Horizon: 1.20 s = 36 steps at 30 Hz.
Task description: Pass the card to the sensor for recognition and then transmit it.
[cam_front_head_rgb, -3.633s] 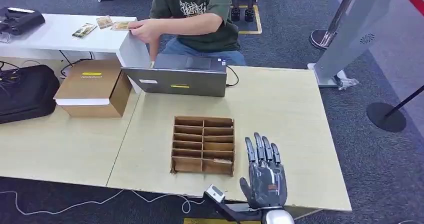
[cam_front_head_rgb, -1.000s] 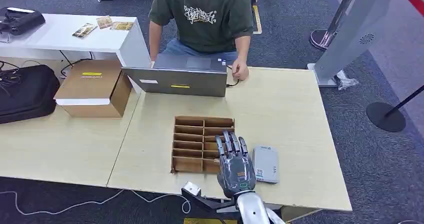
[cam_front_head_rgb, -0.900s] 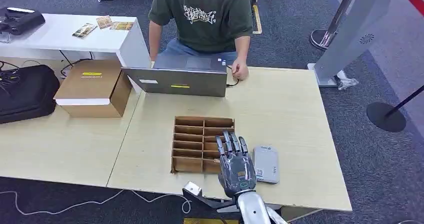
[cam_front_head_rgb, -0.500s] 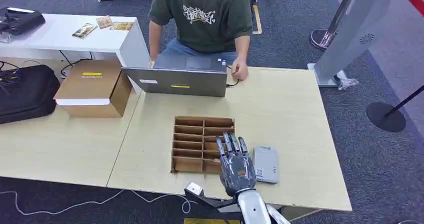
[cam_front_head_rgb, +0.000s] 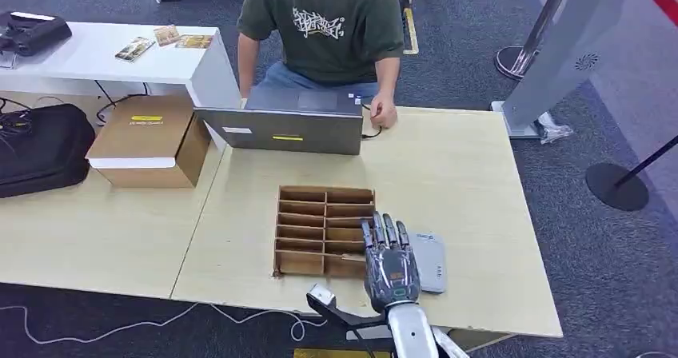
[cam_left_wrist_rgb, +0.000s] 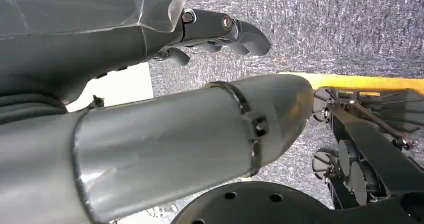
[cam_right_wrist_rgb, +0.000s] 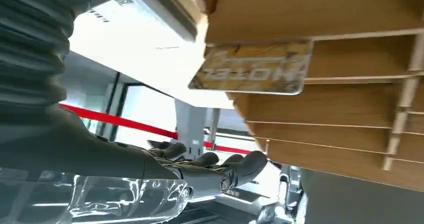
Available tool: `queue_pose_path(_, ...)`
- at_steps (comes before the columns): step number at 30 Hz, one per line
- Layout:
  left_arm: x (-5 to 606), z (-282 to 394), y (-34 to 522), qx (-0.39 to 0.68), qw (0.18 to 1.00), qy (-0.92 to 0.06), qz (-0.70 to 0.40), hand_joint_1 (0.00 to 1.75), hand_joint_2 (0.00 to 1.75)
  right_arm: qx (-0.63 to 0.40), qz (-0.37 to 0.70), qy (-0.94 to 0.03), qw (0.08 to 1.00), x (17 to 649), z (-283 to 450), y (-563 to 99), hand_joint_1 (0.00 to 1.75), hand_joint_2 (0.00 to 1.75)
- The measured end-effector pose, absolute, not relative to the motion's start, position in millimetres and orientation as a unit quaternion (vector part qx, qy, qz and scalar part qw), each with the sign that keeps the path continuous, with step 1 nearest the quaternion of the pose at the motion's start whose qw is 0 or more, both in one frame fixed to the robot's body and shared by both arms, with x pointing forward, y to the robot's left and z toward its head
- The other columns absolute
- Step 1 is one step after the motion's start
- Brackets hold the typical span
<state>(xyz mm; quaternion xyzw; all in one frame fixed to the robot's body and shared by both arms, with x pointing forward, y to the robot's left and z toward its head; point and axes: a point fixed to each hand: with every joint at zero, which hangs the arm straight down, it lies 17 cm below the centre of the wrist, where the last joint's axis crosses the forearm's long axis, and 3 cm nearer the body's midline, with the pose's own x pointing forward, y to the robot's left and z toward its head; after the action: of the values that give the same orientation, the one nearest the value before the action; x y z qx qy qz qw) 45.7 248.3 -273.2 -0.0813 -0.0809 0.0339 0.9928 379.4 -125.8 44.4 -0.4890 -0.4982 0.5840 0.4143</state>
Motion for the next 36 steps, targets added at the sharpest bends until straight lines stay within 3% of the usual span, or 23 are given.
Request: queue_pose_path(36,43.8,-273.0,237.1,-0.088,0.993,-0.072,0.034,0.00,0.00,-0.454,0.508,-0.521,0.513,375.2,58.2,-130.9,0.00,1.75)
